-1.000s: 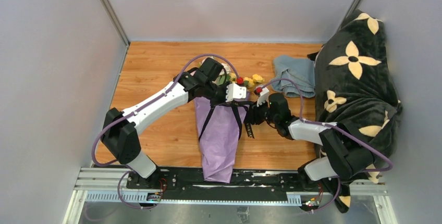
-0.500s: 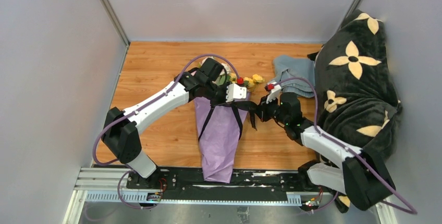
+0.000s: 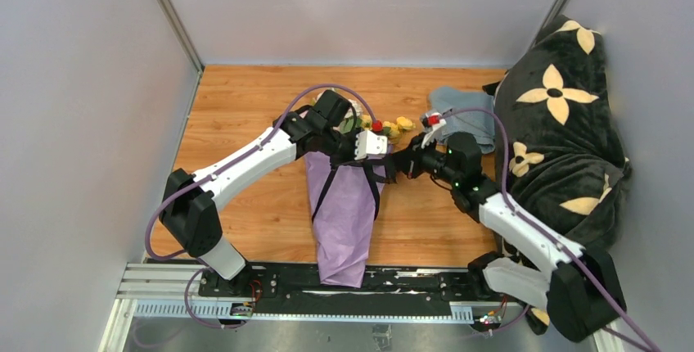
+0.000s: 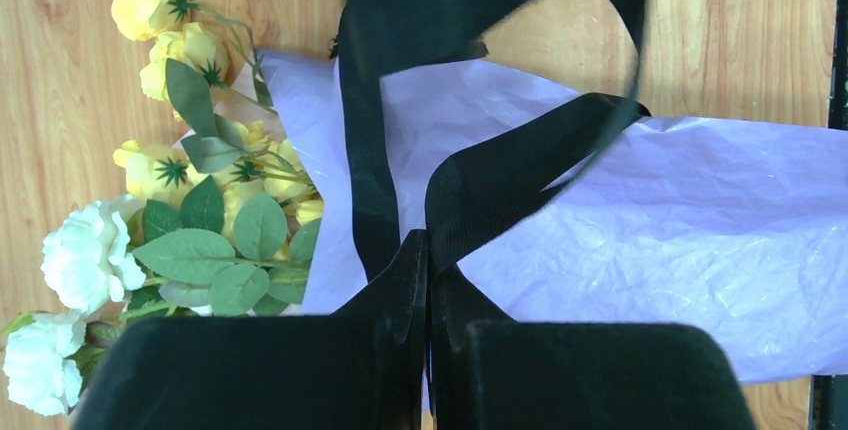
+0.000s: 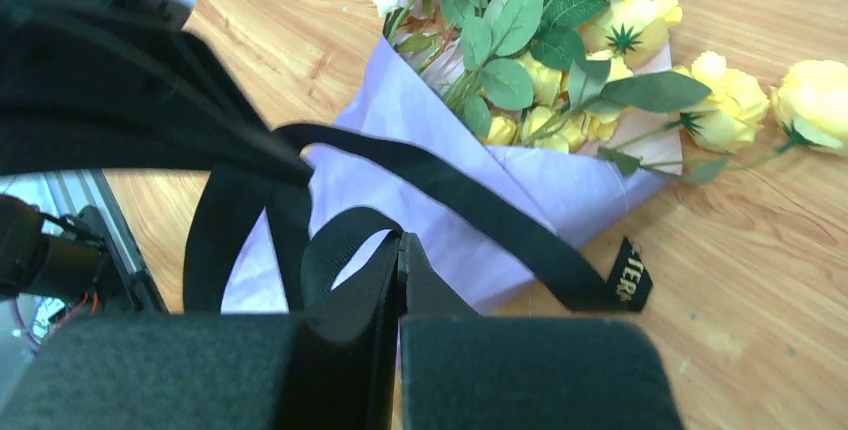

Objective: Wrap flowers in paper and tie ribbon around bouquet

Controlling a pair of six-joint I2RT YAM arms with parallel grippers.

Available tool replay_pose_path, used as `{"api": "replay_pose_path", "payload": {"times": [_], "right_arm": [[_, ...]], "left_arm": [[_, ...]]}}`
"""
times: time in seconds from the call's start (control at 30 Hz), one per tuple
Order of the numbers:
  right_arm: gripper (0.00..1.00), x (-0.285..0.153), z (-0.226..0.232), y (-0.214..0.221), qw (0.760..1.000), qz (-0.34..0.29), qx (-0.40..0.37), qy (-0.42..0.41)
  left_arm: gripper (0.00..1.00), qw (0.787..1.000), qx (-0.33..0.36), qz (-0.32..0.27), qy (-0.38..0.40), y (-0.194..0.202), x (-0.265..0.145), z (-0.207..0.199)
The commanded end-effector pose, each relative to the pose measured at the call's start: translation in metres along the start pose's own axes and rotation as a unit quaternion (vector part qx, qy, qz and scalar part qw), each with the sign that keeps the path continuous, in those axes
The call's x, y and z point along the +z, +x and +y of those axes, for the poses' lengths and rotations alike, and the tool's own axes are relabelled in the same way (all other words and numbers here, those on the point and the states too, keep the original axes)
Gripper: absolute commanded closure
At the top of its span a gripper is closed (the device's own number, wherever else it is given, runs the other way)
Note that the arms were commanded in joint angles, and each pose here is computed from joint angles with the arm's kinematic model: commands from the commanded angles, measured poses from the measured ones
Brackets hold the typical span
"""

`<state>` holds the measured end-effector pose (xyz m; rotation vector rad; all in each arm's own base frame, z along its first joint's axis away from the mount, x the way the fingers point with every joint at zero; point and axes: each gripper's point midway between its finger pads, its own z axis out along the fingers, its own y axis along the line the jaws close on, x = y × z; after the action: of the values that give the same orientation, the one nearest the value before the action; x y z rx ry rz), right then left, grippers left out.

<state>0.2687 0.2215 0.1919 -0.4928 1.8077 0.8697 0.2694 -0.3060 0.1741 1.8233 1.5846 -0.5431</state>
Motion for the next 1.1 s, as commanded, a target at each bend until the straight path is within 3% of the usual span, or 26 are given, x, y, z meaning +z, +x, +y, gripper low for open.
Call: {"api": "replay_pose_path", "payload": {"times": [0.0, 0.27, 0.53, 0.57, 0.63, 0.7, 0.77, 0.87, 1.0, 1.07], "right_arm": [[1.0, 0.031, 0.008, -0.024, 0.998, -0.016, 0.05, -0.038], [1.0, 0.057, 0.054, 0.034, 0.975, 0.108, 0.13, -0.142], [1.0, 0.027, 0.084, 0.106, 0.911, 0.293, 0.173, -0.233], [0.98, 0.025, 0.081, 0.114, 0.905, 0.313, 0.178, -0.225], [0.83, 0.021, 0.069, 0.122, 0.905, 0.339, 0.172, -0.192], [0.67, 0.019, 0.051, 0.112, 0.918, 0.337, 0.149, -0.145], [0.57, 0.019, 0.034, 0.098, 0.93, 0.334, 0.112, -0.105], [0.52, 0.02, 0.014, 0.081, 0.933, 0.349, 0.065, -0.061], [0.52, 0.003, -0.022, 0.082, 0.907, 0.415, 0.065, 0.025], [0.52, 0.002, -0.028, 0.082, 0.904, 0.421, 0.066, 0.02]], "left_arm": [[1.0, 1.0, -0.007, -0.008, 0.009, -0.006, -0.003, -0.004], [1.0, 1.0, -0.008, -0.008, 0.008, -0.007, -0.002, -0.001], [1.0, 1.0, -0.002, -0.002, 0.006, -0.004, -0.003, -0.002], [1.0, 1.0, -0.003, -0.001, 0.008, -0.002, -0.002, -0.002], [1.0, 1.0, -0.005, 0.003, 0.008, 0.0, 0.0, -0.003], [1.0, 1.0, -0.008, 0.006, 0.011, 0.005, 0.003, -0.005], [1.0, 1.0, -0.015, 0.005, 0.02, 0.009, 0.008, -0.01], [1.0, 0.999, -0.03, 0.007, 0.029, 0.014, 0.017, -0.012], [1.0, 0.999, -0.05, 0.0, 0.019, 0.013, 0.024, -0.007], [1.0, 0.998, -0.053, -0.008, 0.022, 0.013, 0.028, -0.009]]}}
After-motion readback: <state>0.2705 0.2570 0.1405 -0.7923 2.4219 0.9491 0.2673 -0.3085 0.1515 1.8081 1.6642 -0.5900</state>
